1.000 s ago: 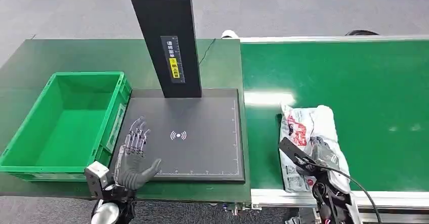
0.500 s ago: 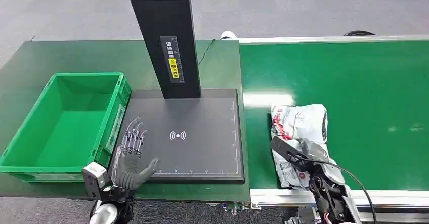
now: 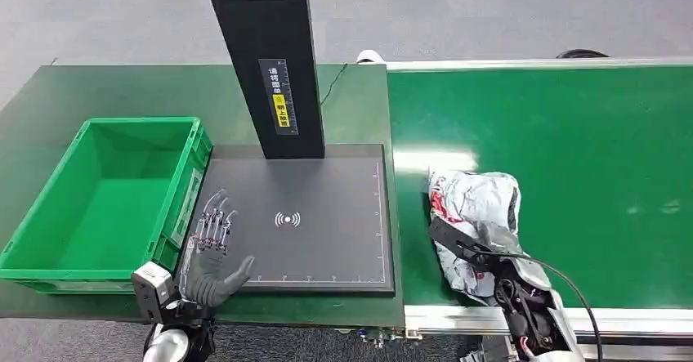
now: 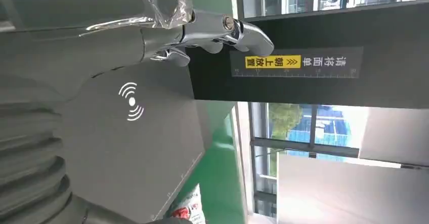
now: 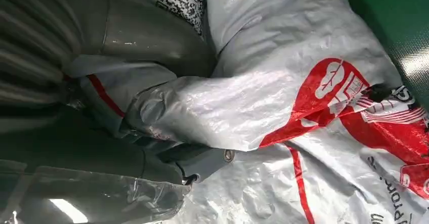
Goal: Moved the parcel from conveyor to table for the left to box.
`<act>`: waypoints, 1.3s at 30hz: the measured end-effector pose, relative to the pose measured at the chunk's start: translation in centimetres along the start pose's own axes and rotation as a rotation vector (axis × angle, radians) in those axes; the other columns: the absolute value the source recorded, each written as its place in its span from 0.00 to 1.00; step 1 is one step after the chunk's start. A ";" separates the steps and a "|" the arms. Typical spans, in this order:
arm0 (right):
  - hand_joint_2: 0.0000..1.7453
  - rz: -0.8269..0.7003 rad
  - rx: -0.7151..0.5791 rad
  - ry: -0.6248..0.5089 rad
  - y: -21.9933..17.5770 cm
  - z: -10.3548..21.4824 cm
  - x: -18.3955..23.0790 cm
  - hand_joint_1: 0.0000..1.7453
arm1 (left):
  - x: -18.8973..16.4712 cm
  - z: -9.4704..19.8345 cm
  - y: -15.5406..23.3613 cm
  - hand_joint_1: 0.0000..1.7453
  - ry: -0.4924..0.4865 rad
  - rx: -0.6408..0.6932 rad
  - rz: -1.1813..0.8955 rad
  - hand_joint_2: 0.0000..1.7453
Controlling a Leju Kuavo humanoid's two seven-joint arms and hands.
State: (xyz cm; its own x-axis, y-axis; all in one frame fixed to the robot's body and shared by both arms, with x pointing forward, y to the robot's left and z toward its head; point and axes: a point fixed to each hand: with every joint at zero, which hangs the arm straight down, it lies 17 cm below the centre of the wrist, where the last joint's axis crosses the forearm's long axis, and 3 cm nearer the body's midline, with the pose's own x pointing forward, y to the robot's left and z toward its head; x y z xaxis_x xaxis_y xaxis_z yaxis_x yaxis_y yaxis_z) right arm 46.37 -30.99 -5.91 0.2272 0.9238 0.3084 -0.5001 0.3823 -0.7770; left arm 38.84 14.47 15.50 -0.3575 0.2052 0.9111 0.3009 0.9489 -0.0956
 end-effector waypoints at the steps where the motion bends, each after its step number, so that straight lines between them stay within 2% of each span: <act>1: 1.00 0.001 0.001 -0.002 0.0 0.0 0.1 1.00 | 0.0 0.0 0.0 0.00 0.000 0.000 0.000 1.00; 11: 1.00 0.003 0.013 -0.015 0.4 0.0 0.5 1.00 | 0.0 0.0 0.0 0.00 0.000 0.001 -0.001 1.00; 16: 1.00 -0.048 -0.063 -0.112 -0.7 0.0 2.4 1.00 | 0.1 0.3 0.4 0.00 0.001 0.011 -0.004 1.00; 19: 1.00 -0.109 -0.150 -0.166 -2.3 0.5 3.6 1.00 | 0.4 0.8 0.7 0.00 -0.008 0.018 -0.005 1.00; 21: 1.00 -0.231 -0.288 -0.279 -5.2 1.7 5.9 1.00 | 0.8 1.2 0.7 0.00 -0.022 0.017 -0.002 1.00; 23: 1.00 -0.392 -0.556 -0.420 -11.2 5.1 7.5 1.00 | 1.2 1.3 0.7 0.00 -0.037 0.010 0.000 1.00; 24: 1.00 -0.423 -0.635 -0.457 -13.1 6.5 8.1 1.00 | 1.2 1.3 0.7 0.00 -0.039 0.009 0.000 1.00; 28: 1.00 -0.463 -0.831 -0.567 -17.7 11.5 9.2 1.00 | 1.4 1.1 0.6 0.00 -0.044 0.002 0.004 1.00; 39: 1.00 -0.513 -1.011 -0.670 -20.8 17.1 9.6 1.00 | 1.6 0.8 0.6 0.00 -0.053 -0.002 0.002 1.00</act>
State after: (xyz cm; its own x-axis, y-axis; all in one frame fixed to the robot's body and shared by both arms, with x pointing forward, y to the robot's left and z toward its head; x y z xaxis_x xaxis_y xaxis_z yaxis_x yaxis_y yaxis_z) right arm 44.65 -29.68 22.63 -0.3988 0.6234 0.6726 0.4269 0.7753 -0.4654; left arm 37.77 15.52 16.62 -0.4028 0.2198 0.8885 0.3031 0.9480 -0.0971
